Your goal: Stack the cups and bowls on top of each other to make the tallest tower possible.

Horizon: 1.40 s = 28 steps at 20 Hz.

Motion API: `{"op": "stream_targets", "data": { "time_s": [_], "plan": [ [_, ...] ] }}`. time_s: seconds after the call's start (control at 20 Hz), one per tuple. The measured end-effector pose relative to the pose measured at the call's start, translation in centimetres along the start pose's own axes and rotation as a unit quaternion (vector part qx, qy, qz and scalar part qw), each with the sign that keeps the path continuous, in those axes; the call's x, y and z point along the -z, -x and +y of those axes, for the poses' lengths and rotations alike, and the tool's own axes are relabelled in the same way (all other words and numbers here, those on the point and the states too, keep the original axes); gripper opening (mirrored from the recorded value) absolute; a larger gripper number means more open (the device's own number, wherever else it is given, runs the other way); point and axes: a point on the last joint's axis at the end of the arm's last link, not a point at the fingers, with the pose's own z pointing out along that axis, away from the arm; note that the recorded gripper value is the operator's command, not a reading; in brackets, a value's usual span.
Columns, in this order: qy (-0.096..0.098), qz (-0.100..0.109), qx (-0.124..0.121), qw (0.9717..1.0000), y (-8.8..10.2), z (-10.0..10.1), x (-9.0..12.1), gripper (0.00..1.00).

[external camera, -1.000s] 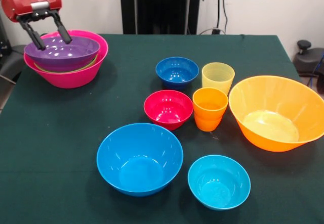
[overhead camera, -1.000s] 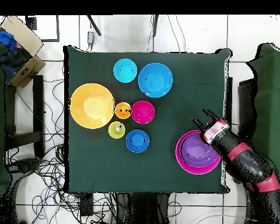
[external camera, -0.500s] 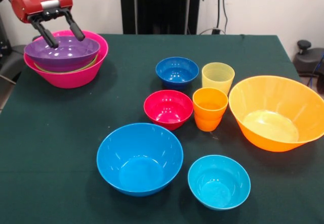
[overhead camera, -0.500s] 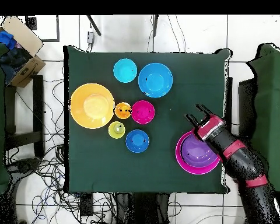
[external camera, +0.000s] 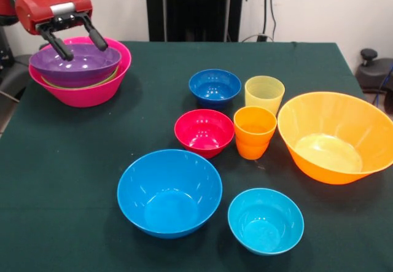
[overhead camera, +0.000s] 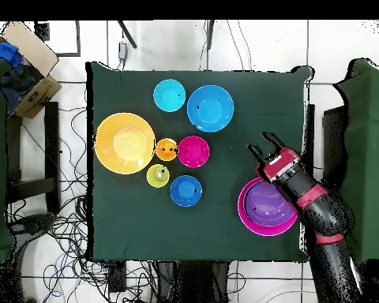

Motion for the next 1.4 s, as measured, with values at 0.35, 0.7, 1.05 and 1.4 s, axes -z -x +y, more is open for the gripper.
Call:
{"op": "stream_targets", "data": {
  "time_s": [0.35,0.7,1.05,1.4],
  "plan": [
    [0.025,-0.013,-0.004,0.9996,0.8,1.7,-3.6,1.0],
    [0.066,-0.012,0.011,0.9977,2.4,4.4,-8.1,1.0],
    [0.145,0.061,0.067,0.9852,2.8,8.9,-16.8,1.0],
    [0.252,0.217,0.152,0.9307,2.0,14.0,-23.4,1.0]
  ]
}}
